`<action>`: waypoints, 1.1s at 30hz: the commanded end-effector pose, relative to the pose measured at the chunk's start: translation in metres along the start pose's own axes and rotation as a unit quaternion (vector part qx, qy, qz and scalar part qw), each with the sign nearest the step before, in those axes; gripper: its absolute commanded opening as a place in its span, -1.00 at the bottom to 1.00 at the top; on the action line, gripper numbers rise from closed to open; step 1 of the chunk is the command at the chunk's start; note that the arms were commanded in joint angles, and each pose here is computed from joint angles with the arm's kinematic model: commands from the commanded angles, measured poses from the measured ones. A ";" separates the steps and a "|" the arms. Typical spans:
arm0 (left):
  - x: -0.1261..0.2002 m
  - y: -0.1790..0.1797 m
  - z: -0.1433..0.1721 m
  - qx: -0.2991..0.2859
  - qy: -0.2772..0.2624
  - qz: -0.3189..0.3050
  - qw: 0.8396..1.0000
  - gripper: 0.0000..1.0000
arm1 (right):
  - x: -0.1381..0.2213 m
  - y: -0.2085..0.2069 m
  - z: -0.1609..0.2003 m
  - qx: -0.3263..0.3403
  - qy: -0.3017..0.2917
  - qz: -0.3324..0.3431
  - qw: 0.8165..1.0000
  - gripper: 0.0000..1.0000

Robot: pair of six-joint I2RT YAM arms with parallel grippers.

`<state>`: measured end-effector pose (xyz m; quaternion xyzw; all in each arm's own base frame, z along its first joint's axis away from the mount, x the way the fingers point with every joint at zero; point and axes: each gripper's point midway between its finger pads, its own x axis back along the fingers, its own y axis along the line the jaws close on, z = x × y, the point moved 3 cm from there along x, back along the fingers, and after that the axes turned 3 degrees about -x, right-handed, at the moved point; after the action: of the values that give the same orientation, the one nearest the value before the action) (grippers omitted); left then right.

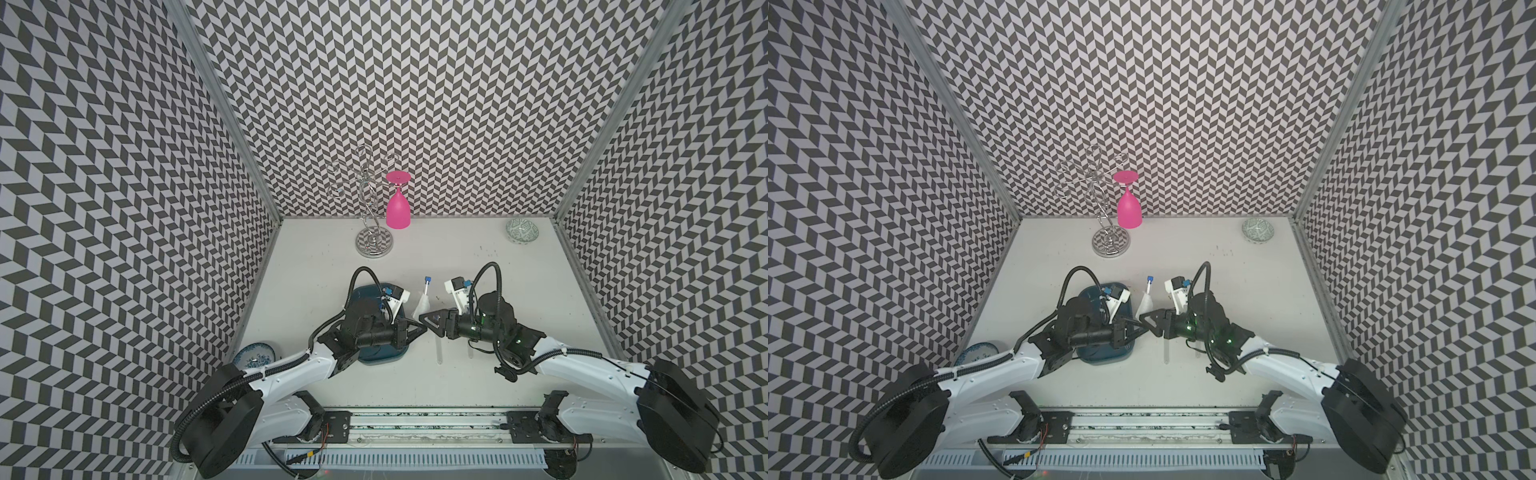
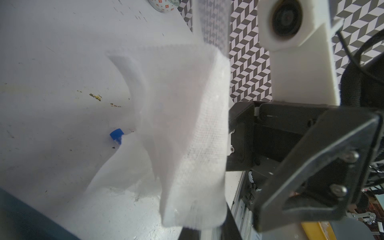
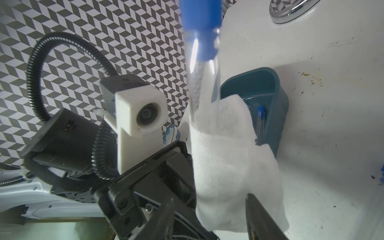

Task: Wipe the exteriors of test tubes
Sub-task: Wipe the dirt from the test tube.

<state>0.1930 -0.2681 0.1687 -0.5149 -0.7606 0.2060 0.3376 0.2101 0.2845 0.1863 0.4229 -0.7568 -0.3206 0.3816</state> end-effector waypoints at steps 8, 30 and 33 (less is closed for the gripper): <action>-0.001 -0.006 -0.007 -0.009 -0.011 0.017 1.000 -0.69 | -0.017 0.026 -0.037 0.056 -0.038 -0.018 0.998 -0.43; 0.003 -0.008 -0.008 -0.007 -0.024 0.018 1.000 -0.69 | -0.034 0.021 -0.052 0.097 -0.038 0.021 0.994 -0.58; 0.004 -0.007 -0.009 -0.006 -0.027 0.015 0.999 -0.69 | -0.033 0.016 -0.027 0.085 -0.017 0.029 0.996 -0.58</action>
<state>0.1916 -0.2679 0.1733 -0.5212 -0.7589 0.2134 0.3270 0.2613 0.3134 0.2171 0.4143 -0.8128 -0.2568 0.3191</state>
